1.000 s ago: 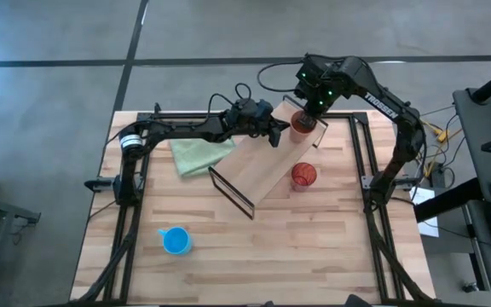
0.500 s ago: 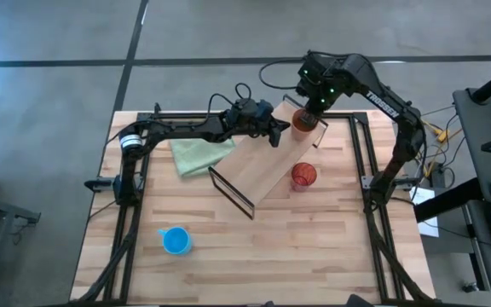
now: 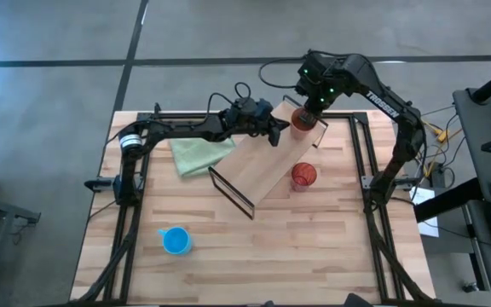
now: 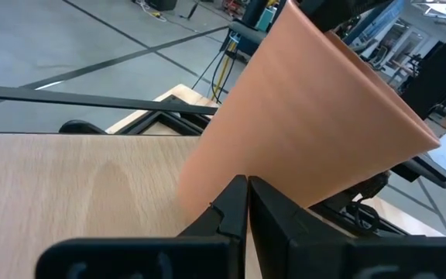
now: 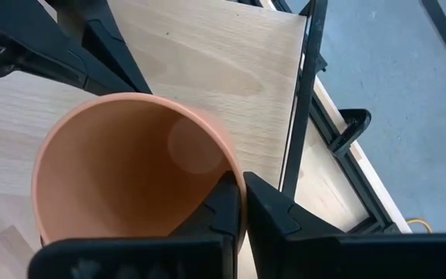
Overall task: Stack small to large cups/mugs on shelf
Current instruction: Put the brown cup on the shelf
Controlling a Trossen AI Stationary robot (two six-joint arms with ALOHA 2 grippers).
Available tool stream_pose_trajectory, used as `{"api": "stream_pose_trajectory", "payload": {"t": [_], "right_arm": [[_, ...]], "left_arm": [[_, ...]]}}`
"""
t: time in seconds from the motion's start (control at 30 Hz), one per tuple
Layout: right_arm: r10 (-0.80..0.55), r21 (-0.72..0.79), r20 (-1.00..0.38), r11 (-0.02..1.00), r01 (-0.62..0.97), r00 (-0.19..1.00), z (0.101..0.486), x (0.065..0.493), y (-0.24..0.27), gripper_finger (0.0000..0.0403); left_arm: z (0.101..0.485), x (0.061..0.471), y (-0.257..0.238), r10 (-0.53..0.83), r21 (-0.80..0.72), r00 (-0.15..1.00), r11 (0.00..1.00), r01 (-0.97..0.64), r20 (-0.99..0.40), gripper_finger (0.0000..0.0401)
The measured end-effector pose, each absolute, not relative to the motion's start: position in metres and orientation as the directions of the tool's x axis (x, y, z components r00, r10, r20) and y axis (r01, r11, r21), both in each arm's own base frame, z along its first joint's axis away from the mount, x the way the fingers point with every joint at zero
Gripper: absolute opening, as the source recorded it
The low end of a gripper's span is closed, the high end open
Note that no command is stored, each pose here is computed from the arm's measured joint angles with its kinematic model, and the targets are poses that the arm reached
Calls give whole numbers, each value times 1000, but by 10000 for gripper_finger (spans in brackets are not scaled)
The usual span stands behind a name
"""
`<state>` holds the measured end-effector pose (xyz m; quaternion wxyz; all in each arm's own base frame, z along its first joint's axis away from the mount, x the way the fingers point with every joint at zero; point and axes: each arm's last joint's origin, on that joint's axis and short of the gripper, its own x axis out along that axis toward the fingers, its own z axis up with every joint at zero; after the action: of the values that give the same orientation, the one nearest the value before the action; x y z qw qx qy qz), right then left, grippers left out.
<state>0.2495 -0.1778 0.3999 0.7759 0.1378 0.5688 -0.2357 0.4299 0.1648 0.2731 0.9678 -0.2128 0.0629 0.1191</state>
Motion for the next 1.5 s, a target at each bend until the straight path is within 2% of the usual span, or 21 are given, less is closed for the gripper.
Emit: {"api": "stream_pose_trajectory", "payload": {"t": [1.17, 1.5], "right_arm": [[-219, -43, -939, 838, 544, 263, 401, 251, -179, 9], [-215, -83, -940, 897, 434, 266, 401, 251, -178, 16]], "left_arm": [[276, 424, 173, 204, -400, 965, 880, -255, -168, 0], [275, 424, 173, 185, -403, 968, 883, -239, -169, 0]]}}
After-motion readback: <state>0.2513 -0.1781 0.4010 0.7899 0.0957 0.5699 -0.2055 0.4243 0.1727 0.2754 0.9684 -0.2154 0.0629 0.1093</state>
